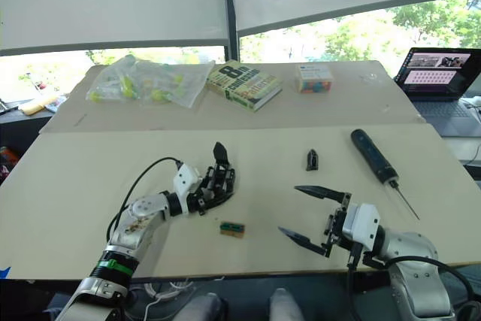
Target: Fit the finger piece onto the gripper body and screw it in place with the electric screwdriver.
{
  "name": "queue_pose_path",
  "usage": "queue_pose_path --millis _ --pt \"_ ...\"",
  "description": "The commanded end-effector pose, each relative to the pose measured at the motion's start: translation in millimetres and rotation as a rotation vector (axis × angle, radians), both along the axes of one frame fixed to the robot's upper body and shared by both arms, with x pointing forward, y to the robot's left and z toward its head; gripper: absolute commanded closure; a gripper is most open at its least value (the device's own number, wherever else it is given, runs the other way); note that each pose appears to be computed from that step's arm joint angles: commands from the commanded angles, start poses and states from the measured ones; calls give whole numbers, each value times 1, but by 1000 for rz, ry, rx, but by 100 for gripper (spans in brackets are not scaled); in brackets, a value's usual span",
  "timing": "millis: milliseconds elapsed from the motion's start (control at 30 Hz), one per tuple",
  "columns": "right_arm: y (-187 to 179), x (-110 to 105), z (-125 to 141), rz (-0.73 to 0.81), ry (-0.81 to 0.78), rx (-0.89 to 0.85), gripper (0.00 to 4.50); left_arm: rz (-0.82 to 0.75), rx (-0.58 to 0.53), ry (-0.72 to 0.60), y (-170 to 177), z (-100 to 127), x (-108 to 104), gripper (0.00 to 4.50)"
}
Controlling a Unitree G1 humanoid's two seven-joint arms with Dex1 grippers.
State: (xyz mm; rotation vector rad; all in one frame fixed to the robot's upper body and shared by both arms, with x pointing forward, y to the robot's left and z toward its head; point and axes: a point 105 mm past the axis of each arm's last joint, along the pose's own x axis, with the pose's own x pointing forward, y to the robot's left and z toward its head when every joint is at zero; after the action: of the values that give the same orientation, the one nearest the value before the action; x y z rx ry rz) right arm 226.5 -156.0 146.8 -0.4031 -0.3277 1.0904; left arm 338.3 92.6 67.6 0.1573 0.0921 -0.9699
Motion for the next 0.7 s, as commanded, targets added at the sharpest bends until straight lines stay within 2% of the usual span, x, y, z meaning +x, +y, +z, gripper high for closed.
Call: queue_pose_path --millis 33,67,100,267,400,533,633,700 --pt "0 0 6 10 -19 11 0 32 -21 28 7 -2 -1 76" --pt "-1 0 7 5 -22 9 0 40 -32 27 10 1 -1 29" --pt "-3 0 7 -2 -23 7 0 49 -35 21 13 4 -2 6" --pt "-12 -3 7 -32 -20 -6 0 27 -7 42 27 4 -15 6" --pt "-28 -8 4 -94 7 -17 0 58 -2 67 56 6 -27 6" --pt "-55 -12 -7 -254 79 18 0 71 -10 77 88 9 -43 6" --pt "-69 -18 -17 -362 113 34 0 36 -84 62 100 23 -55 6" --pt "-76 -24 -25 -448 129 56 0 -41 -165 47 105 45 -69 6"
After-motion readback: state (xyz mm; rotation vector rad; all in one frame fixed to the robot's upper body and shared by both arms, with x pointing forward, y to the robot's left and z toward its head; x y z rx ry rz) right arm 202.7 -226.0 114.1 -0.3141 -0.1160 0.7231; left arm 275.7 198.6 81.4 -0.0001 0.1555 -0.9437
